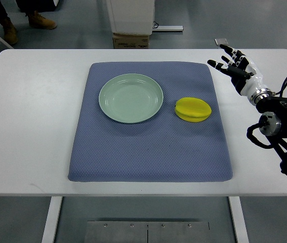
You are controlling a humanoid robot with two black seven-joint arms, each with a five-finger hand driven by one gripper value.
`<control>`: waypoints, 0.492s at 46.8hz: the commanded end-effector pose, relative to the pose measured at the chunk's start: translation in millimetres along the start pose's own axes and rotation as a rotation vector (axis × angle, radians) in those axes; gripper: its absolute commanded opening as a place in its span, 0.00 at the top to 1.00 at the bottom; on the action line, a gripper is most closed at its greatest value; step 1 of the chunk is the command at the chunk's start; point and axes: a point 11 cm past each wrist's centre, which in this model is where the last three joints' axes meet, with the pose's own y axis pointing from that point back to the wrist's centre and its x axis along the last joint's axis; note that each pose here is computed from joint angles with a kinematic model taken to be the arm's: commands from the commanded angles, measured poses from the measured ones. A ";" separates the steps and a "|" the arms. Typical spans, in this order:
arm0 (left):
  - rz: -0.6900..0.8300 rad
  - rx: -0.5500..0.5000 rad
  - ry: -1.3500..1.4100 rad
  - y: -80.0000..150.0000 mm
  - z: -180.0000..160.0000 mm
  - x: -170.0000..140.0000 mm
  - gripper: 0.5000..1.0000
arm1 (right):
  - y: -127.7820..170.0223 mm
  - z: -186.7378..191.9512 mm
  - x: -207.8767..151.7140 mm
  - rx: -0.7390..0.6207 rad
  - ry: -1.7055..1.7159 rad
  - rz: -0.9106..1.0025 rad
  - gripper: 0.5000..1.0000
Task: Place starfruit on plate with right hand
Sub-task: 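Reach the right hand down over the yellow starfruit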
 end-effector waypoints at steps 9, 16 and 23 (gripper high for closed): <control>-0.001 0.000 0.001 0.0 0.1 -0.5 0.00 | 8.7 6.9 -1.7 0.005 0.120 -0.106 0.00; 0.000 0.000 -0.001 0.0 0.0 0.0 0.00 | 13.2 7.5 -2.3 0.031 0.249 -0.164 0.00; 0.000 0.000 -0.001 0.0 0.0 0.0 0.00 | 16.7 16.7 -16.8 0.041 0.365 -0.249 0.00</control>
